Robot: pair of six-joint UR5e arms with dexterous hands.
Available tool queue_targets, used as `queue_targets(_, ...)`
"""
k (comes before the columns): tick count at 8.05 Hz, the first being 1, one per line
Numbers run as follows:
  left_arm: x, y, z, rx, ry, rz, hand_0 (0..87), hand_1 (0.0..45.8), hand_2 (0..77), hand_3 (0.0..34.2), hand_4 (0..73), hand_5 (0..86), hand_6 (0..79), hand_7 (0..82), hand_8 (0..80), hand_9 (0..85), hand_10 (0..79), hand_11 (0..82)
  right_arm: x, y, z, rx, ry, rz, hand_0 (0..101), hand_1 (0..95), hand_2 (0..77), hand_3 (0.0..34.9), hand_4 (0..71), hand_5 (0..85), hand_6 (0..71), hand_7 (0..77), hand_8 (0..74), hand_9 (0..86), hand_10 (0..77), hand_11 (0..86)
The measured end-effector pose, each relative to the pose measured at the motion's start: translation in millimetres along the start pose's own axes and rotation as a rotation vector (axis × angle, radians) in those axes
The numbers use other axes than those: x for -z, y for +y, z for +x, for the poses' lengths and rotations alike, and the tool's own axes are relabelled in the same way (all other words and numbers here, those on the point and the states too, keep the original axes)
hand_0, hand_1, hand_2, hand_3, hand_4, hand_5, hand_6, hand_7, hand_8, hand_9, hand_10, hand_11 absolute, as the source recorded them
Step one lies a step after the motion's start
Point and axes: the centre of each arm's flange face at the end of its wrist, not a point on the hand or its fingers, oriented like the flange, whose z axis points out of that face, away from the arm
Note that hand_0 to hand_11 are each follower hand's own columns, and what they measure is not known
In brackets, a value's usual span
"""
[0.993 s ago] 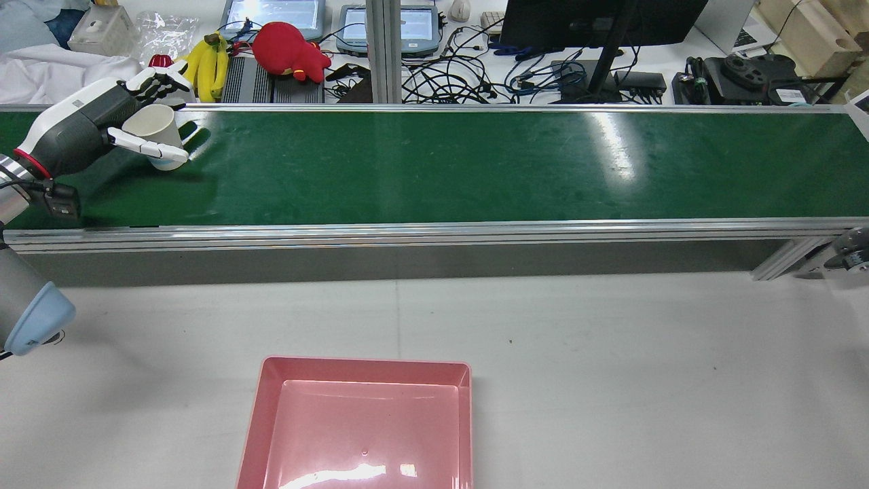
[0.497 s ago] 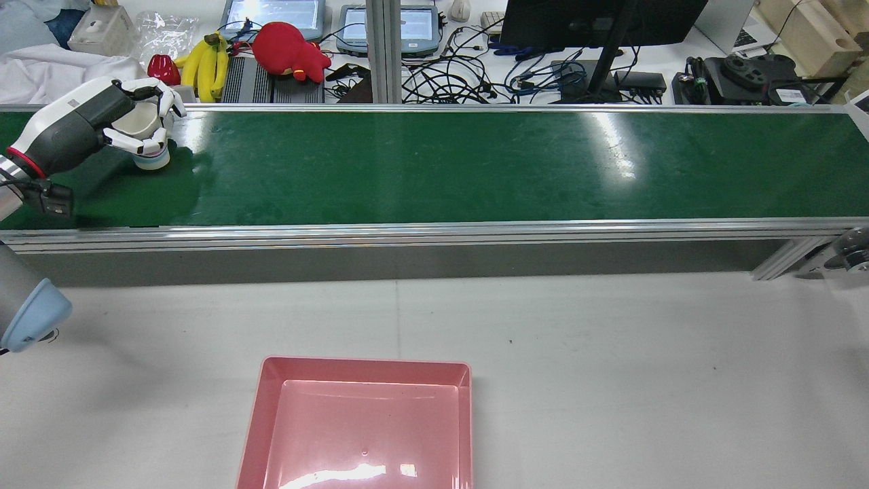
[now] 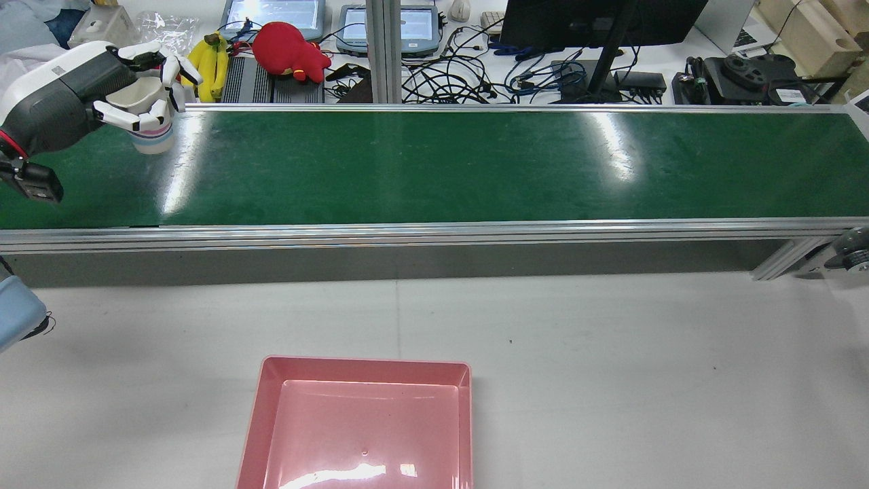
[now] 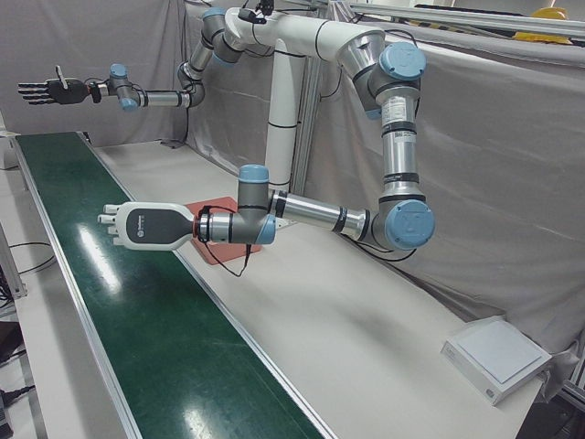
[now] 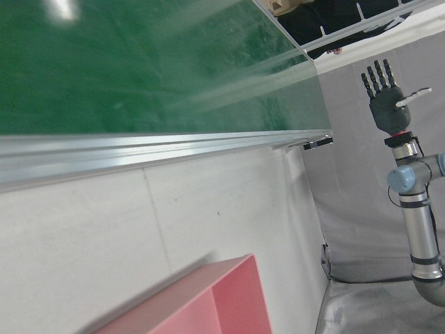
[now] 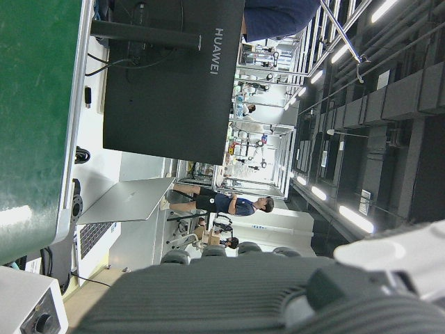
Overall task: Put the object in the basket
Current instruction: 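Lift the cup off the belt and carry it toward the pink tray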
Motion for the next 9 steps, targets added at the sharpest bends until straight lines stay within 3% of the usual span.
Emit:
queue_targets(1,10,26,15,0.005,0.003,-0.03,58.6,31.1,53.5,0.6,17.4,70.9,18.5,38.7,36.0,48.0,34.4,57.3,0.0,0,0,0.0,0.0,0.0,0,0.0,0.5,0.0,0.0,0.0,0.0,0.5,0.0,0.0,0.0,0.0)
queue_targets(3,42,63,17,0.017,-0.046,-0.086,60.0,31.1,53.5,0.8,15.8,70.4,18.0,37.6,36.0,48.0,34.9,56.2,0.2,0,0,0.0,0.0,0.0,0,0.0,0.5,0.0,0.0,0.0,0.0,0.5,0.0,0.0,0.0,0.0)
queue_targets(5,81,113,-8,0.049,-0.132,-0.153,61.3,31.1,53.5,0.2,15.3,70.4,18.0,38.2,38.2,49.1,34.9,56.2,0.2,0,0,0.0,0.0,0.0,0,0.0,0.5,0.0,0.0,0.0,0.0,0.5,0.0,0.0,0.0,0.0)
queue_targets(9,141,239,-49,0.027,-0.279,-0.318,67.5,32.2,54.5,0.3,14.2,70.4,16.4,36.0,36.0,46.9,35.5,56.2,0.0,0,0,0.0,0.0,0.0,0,0.0,0.5,0.0,0.0,0.0,0.0,0.5,0.0,0.0,0.0,0.0)
